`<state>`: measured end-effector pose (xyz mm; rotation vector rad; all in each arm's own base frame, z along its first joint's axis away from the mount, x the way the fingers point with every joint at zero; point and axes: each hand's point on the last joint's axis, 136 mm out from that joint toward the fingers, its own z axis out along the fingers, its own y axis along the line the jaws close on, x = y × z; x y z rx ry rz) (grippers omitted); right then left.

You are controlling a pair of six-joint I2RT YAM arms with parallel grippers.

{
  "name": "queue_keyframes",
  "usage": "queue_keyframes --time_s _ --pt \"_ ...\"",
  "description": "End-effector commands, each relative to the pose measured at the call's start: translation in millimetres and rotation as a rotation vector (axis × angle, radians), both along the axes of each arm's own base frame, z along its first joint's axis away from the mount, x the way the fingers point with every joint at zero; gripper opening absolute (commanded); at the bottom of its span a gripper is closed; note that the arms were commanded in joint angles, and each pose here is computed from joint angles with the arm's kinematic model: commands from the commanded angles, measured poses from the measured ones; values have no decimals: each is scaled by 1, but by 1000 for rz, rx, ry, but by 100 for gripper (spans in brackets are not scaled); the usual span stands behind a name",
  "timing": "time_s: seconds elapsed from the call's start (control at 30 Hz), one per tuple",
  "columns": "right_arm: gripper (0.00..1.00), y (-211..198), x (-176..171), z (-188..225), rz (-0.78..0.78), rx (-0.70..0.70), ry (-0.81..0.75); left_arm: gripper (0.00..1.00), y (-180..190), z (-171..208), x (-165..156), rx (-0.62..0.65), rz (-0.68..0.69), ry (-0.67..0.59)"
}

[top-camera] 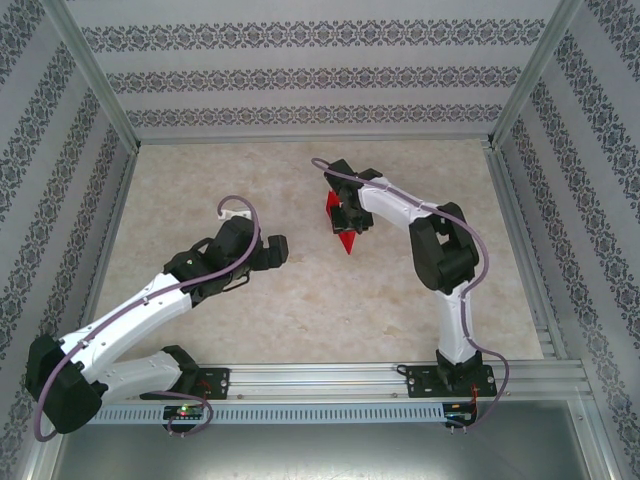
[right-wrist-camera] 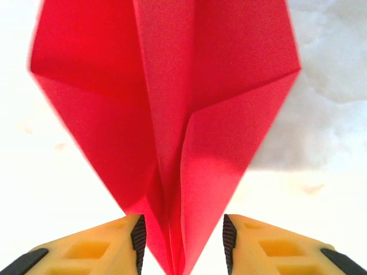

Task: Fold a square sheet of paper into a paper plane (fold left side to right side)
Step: Place the paper plane at the center of the table, then reset both arms

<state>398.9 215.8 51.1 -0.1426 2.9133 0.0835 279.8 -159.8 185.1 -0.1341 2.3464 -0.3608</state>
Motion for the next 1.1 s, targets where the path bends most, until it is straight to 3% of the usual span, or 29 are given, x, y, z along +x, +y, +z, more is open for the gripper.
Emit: queue_keyframes --time_s 0.0,0.13,0.23,0.53,0.7,0.83,1.07 --pt "46 -7 -11 39 17 -19 -64 100 7 11 4 -22 24 -1" --pt "51 -21 -26 79 21 -25 -149 100 23 17 11 -46 70 -16" --pt "62 -37 -40 113 20 4 -273 100 46 24 19 -29 134 -45" --pt "98 -130 -70 161 -123 70 -642 100 129 57 41 203 438 -315" --pt "98 -186 -71 153 -268 51 -745 100 154 48 45 346 536 -412" --pt "98 -219 -66 124 -330 12 -808 100 166 23 46 479 536 -362" --pt "98 -234 -47 78 -355 -38 -862 100 174 -19 57 609 470 -294"
